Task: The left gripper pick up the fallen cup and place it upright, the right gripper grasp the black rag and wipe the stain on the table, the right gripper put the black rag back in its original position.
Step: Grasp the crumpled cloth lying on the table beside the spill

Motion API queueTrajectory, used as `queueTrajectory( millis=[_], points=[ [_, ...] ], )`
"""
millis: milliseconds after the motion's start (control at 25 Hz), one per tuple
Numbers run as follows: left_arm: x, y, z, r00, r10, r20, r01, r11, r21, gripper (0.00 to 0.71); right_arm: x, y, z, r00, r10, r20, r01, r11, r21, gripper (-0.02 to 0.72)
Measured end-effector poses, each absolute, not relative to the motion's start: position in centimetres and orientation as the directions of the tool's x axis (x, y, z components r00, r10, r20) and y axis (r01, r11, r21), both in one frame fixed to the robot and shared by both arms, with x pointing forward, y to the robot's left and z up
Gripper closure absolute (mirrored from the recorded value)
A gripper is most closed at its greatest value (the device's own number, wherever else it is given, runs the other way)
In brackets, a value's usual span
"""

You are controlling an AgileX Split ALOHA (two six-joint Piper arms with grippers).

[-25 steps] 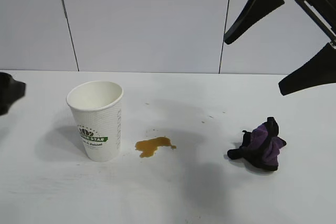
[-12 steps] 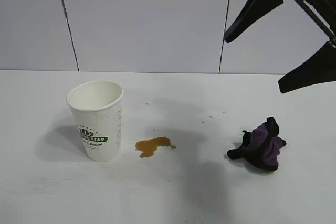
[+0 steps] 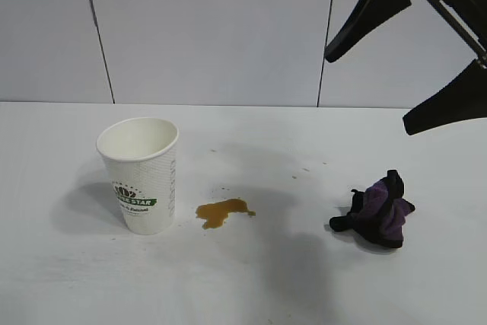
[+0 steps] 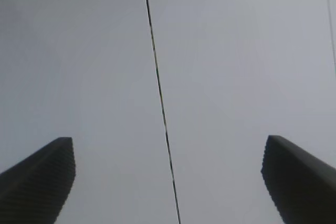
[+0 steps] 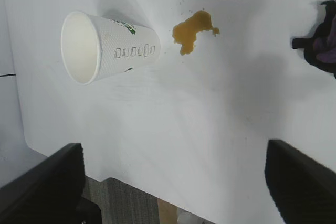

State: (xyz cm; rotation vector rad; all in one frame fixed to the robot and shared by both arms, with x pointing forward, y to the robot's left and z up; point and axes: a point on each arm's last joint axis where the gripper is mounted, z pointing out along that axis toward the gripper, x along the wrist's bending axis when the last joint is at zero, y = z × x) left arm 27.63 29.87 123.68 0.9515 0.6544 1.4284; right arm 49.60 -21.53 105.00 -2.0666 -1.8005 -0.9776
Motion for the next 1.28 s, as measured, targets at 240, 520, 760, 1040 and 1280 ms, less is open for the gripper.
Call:
queueTrajectory(
  millis=[240,520,760,1040,1280],
  points=[
    [20.7,31.4,123.9,0.156,0.983,0.097,-0.686,0.037,0.727,0.016,49.6,-21.5,105.0,0.021,0.790,0.613,0.944,-0.217,0.248,0.064],
    [16.1,31.0,122.3,0.374,0.918,0.130,-0.749,0.216,0.626,0.016,49.6,-21.5,105.0,0.019,0.791,0.612,0.944,-0.216,0.249,0.064],
    [17.0,29.1,119.0,0.484,0.837,0.255,-0.647,0.146,0.748,0.016,49.6,-21.5,105.0,0.016,0.791,0.611,0.944,-0.213,0.251,0.064],
    [19.2,29.2,113.0,0.536,0.835,0.128,-0.018,-0.141,0.990,0.016,49.5,-21.5,105.0,0.016,0.791,0.612,0.947,-0.208,0.244,0.064],
    [19.3,30.6,110.4,0.428,0.901,0.071,0.294,-0.213,0.932,0.016,49.5,-21.5,105.0,0.016,0.791,0.612,0.947,-0.209,0.245,0.064]
  ],
)
